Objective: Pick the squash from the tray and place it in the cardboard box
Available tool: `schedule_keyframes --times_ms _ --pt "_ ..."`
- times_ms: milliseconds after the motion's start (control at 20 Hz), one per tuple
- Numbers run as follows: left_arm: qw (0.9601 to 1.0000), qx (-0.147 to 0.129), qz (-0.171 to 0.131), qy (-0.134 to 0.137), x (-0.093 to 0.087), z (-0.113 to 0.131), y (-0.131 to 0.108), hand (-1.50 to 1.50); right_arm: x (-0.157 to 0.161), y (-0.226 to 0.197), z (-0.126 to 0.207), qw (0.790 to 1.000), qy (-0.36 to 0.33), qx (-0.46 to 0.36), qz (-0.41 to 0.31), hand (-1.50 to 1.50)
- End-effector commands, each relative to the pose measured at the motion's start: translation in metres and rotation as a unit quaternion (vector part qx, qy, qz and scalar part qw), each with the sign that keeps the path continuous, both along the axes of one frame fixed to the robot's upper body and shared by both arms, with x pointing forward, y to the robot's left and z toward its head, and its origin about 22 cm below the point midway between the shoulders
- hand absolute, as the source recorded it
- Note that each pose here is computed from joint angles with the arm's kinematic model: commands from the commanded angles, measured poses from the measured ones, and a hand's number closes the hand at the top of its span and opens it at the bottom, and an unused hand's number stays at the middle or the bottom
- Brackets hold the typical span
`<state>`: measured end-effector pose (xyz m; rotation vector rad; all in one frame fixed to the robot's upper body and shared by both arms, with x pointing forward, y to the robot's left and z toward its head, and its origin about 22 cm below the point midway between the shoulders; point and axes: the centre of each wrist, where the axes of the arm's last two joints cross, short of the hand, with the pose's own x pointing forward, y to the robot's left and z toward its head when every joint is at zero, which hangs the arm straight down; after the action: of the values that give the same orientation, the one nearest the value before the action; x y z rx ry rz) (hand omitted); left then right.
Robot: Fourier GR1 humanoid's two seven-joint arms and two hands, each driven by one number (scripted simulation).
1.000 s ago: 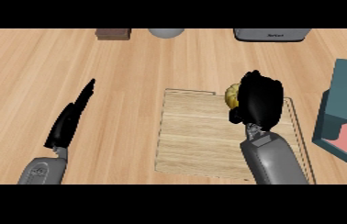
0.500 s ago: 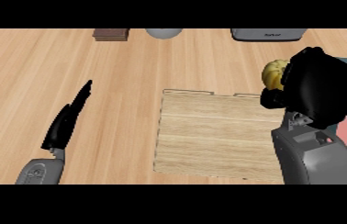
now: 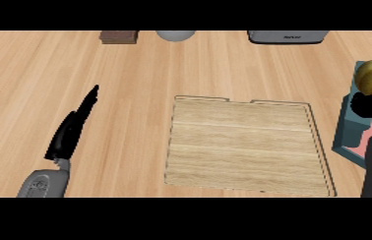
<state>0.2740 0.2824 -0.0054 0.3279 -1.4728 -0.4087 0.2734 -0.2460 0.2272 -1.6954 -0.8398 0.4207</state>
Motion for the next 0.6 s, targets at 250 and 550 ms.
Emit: schedule_keyframes --times_ms 250,550 --pt "0.9999 0.008 0.004 -0.007 0.009 -0.005 0.010 0.00 -0.008 -0.092 -0.031 0.998 0.045 0.022 -0.046 1.50" --pt "1.0000 0.007 0.001 0.006 0.005 -0.008 0.002 0.00 -0.001 -0.133 -0.073 0.973 0.111 0.194 -0.063 -1.50"
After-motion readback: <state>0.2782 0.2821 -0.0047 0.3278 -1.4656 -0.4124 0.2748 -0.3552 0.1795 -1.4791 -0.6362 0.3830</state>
